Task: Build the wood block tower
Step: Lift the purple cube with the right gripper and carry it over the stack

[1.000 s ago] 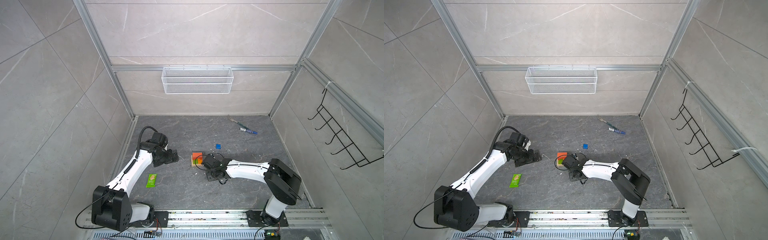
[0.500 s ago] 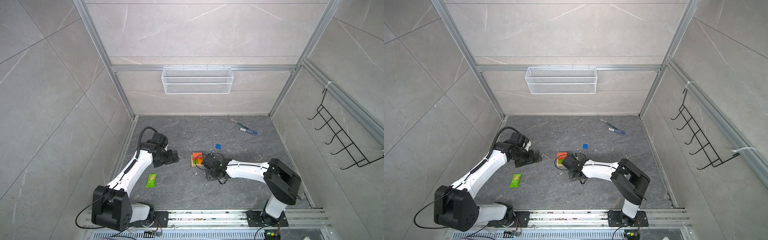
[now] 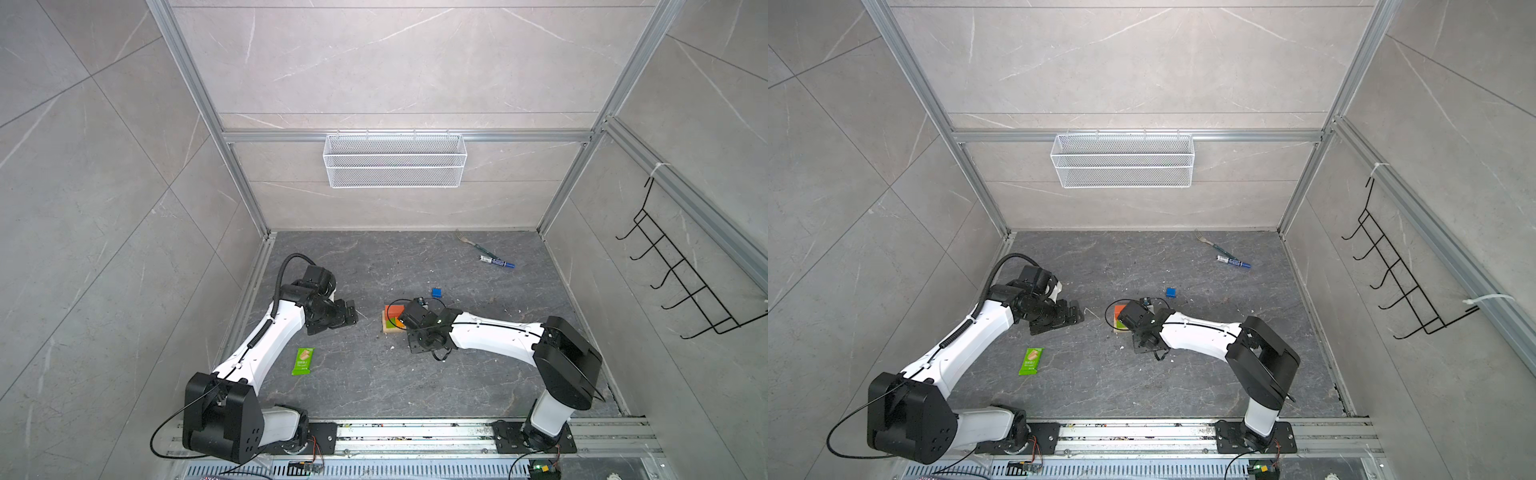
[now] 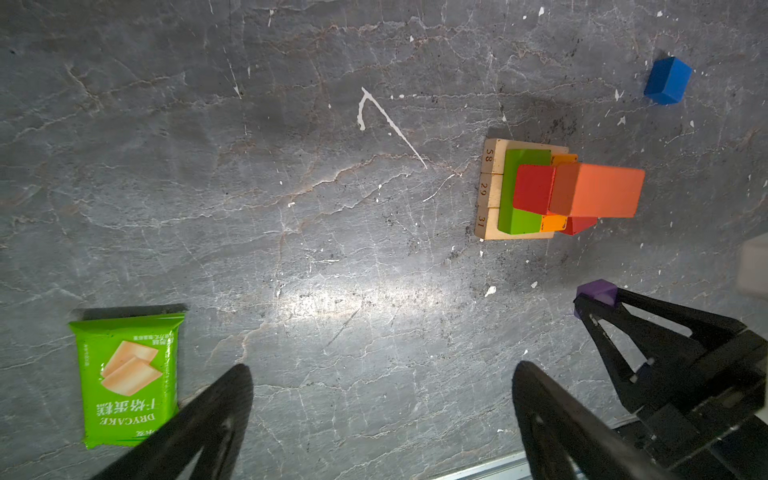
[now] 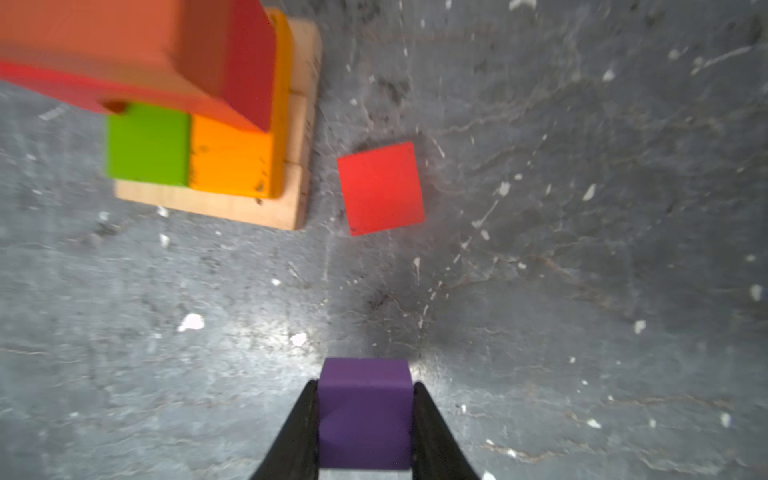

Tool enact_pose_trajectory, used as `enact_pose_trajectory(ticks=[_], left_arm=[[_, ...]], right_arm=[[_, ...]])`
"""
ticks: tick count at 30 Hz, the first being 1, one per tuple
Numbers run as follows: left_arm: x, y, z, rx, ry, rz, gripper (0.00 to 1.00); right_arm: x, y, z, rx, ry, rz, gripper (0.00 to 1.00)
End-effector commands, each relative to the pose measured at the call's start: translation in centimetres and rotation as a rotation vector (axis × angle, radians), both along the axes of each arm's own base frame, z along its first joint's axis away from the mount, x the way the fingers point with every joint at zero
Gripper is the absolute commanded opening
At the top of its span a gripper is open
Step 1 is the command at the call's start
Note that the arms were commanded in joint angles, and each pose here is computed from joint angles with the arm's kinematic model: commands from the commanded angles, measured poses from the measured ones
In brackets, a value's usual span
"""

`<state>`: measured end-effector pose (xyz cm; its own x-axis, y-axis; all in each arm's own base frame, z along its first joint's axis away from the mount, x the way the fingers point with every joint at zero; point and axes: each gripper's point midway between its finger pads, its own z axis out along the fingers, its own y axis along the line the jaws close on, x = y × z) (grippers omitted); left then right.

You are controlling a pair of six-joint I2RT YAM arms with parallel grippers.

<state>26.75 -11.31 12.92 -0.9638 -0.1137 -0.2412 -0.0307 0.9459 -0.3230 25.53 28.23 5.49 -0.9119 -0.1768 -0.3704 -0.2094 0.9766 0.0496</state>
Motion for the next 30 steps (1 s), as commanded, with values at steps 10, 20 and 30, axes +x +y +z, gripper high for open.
enact_pose_trajectory(ticks=[10,20,30], left_arm=[[0.0,0.0,0.7,-0.024,-0.026,-0.001,0.99],[0.1,-0.4,0.9,-0.055,-0.035,0.006,1.00],[0.1,-0.4,1.1,-0.061,-0.040,0.005,1.00]], right_arm=[[1.4,1.2,4.9,-0.016,-0.014,-0.057,0.02],[3.5,3.1,7.2,0.001,-0.052,-0.092,0.01],[5.6,5.4,7.8,0.041,-0.066,-0.110,0.01]])
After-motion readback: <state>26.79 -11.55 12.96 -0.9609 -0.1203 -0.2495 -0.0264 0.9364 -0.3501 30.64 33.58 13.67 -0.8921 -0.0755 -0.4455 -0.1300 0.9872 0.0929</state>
